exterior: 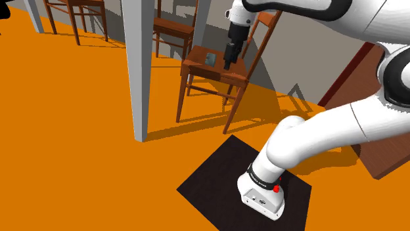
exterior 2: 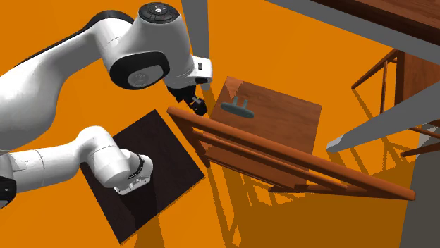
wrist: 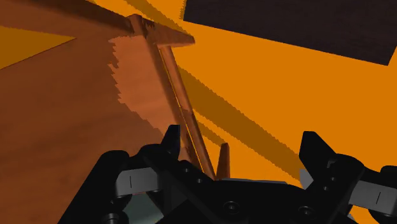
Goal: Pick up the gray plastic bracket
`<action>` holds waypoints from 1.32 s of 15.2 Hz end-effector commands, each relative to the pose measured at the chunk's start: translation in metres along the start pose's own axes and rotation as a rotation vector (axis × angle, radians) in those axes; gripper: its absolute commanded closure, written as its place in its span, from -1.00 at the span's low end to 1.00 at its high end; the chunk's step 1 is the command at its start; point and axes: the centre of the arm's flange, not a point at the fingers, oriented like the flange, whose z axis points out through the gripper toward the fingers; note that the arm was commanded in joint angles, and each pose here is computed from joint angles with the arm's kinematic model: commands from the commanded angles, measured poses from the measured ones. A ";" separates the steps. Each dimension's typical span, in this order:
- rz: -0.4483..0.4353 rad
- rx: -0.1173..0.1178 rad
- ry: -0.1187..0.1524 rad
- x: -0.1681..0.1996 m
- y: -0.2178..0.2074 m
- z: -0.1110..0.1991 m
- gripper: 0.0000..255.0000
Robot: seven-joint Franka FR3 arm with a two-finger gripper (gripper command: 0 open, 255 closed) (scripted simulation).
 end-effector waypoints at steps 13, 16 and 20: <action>-0.350 0.077 0.068 0.132 0.124 -0.011 -1.00; -0.350 0.077 0.068 0.133 0.123 0.005 -1.00; -0.350 0.077 0.068 0.134 0.122 0.026 -1.00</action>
